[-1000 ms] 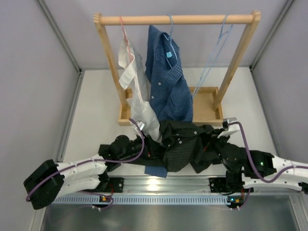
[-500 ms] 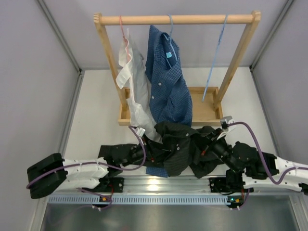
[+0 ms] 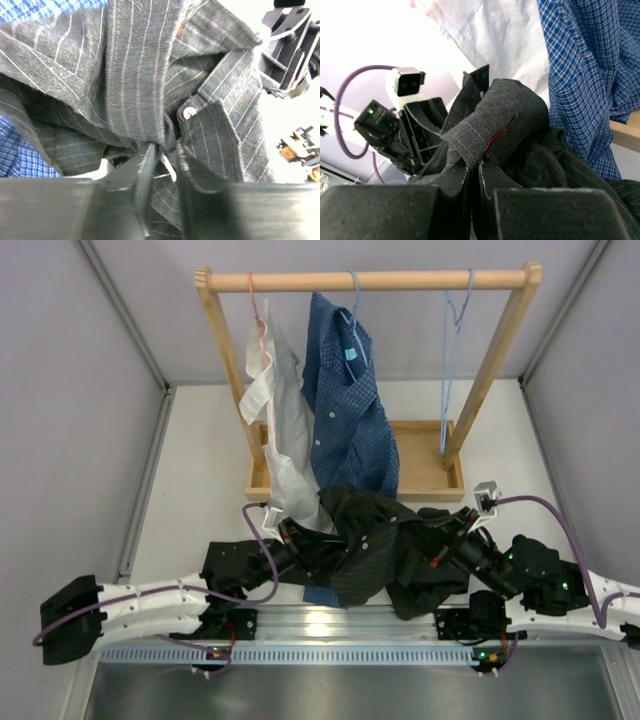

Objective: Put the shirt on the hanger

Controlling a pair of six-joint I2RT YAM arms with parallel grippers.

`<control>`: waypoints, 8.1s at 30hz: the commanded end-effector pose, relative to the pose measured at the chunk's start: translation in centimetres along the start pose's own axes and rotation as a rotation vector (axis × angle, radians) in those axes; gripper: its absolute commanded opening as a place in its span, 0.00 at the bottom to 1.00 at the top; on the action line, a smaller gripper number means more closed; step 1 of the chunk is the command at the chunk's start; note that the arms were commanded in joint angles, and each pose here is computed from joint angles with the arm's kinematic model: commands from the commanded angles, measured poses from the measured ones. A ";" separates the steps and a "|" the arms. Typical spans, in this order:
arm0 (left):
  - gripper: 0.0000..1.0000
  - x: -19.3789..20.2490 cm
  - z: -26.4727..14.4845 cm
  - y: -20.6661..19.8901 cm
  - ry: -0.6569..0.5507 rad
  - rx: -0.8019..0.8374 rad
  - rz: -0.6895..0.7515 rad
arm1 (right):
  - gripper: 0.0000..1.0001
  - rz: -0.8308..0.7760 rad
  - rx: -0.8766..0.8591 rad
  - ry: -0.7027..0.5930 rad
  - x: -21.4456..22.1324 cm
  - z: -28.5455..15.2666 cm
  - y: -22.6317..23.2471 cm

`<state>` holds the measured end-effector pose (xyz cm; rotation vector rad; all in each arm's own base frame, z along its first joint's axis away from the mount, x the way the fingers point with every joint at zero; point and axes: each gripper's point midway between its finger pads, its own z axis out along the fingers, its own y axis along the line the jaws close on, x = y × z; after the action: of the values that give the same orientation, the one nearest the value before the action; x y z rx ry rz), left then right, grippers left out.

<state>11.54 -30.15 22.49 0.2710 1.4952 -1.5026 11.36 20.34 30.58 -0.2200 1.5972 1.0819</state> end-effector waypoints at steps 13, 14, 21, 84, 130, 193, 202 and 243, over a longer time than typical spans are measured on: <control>0.00 -8.0 -1.8 -2.7 -0.044 -0.126 0.247 | 0.10 0.033 0.003 -0.028 0.5 -3.3 -3.2; 0.00 -7.8 -1.8 -3.0 -0.024 -0.108 0.259 | 0.16 0.017 -0.019 -0.018 0.7 -3.5 -3.0; 0.00 -4.9 -0.1 -3.8 0.270 -0.103 0.362 | 0.85 -0.179 -0.135 0.165 2.3 -3.4 -0.3; 0.98 -5.8 3.8 -5.0 0.258 -0.136 0.264 | 0.00 -0.337 0.526 0.036 -9.0 -0.9 -3.6; 0.55 -0.8 3.1 -0.5 0.072 -0.247 -0.223 | 0.00 -0.402 0.581 0.048 -6.2 8.2 -2.3; 0.00 -22.4 -12.6 -2.8 -0.051 -0.800 0.299 | 0.98 -0.635 -0.260 0.475 10.9 6.1 0.6; 0.00 -23.9 -12.8 -3.7 -0.093 -0.787 0.287 | 0.00 -0.684 -0.183 0.482 13.2 10.1 -2.1; 0.00 -8.4 0.5 -0.1 0.330 -0.712 0.226 | 0.55 -0.314 -0.077 0.400 1.4 5.8 4.7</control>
<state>15.75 -24.92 26.71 0.2929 2.1314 -0.5869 12.87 22.71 29.08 -0.7819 1.9153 0.6318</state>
